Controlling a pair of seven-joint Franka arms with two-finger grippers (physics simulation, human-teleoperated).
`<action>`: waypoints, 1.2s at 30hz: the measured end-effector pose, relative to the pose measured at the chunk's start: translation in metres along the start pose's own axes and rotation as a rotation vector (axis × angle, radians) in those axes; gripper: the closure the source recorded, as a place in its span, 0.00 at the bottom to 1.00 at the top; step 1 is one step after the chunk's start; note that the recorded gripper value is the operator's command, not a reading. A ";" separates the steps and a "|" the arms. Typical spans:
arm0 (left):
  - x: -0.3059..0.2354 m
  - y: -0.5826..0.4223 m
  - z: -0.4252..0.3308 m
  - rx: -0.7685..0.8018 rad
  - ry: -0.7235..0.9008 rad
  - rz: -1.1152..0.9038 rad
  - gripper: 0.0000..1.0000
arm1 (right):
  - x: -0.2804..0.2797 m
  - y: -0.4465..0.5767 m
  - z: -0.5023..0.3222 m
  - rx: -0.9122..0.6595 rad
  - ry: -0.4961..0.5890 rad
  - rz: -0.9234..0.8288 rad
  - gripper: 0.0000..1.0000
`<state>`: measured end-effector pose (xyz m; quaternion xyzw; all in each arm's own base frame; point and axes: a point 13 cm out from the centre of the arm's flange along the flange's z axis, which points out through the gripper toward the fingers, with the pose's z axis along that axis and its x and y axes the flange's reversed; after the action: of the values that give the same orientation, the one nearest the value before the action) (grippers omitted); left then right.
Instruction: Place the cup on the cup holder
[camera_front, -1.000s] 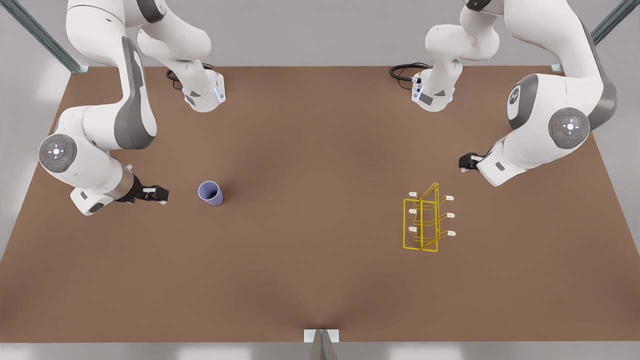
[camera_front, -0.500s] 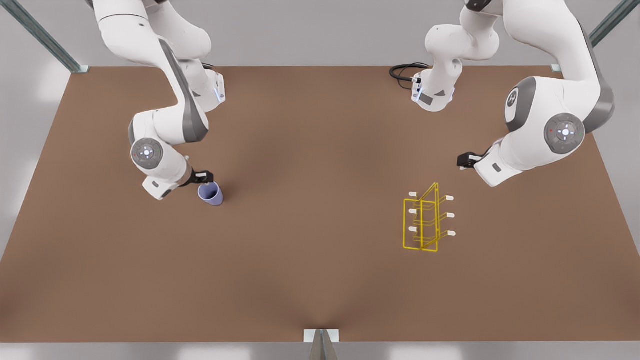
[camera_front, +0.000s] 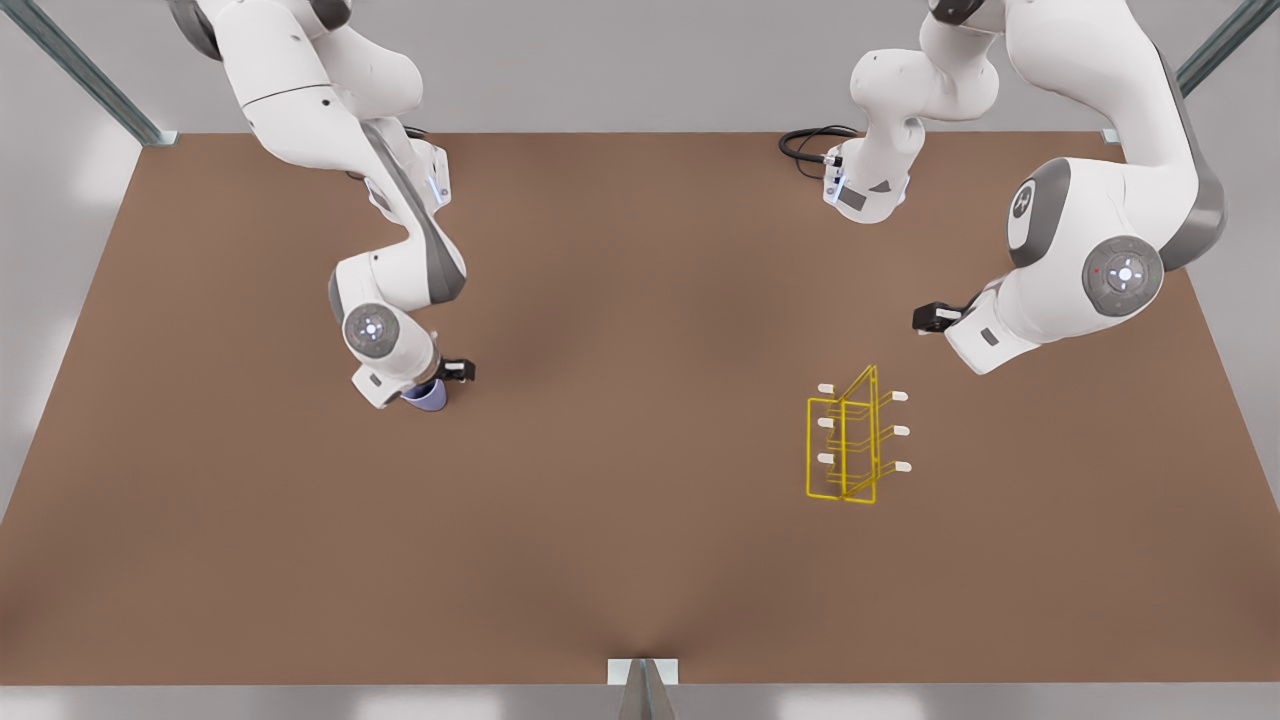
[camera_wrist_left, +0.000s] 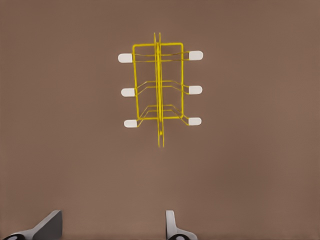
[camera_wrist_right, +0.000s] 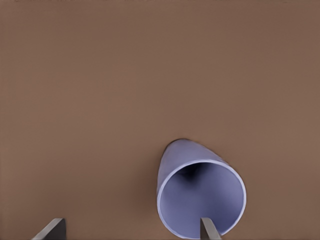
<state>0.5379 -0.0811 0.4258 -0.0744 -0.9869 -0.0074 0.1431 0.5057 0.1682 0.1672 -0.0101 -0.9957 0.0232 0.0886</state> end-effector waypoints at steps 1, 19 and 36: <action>0.000 0.000 0.000 0.000 0.001 0.000 0.00 | -0.004 -0.003 0.004 -0.004 -0.005 0.016 0.00; -0.001 0.002 0.003 -0.004 0.008 -0.002 0.00 | -0.004 -0.010 0.050 0.022 -0.009 0.083 0.00; -0.003 0.001 0.007 -0.005 0.017 -0.002 0.00 | -0.014 -0.020 0.062 0.020 0.002 0.133 0.79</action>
<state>0.5386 -0.0798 0.4183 -0.0738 -0.9857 -0.0104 0.1511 0.5083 0.1448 0.1043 -0.0755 -0.9925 0.0388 0.0880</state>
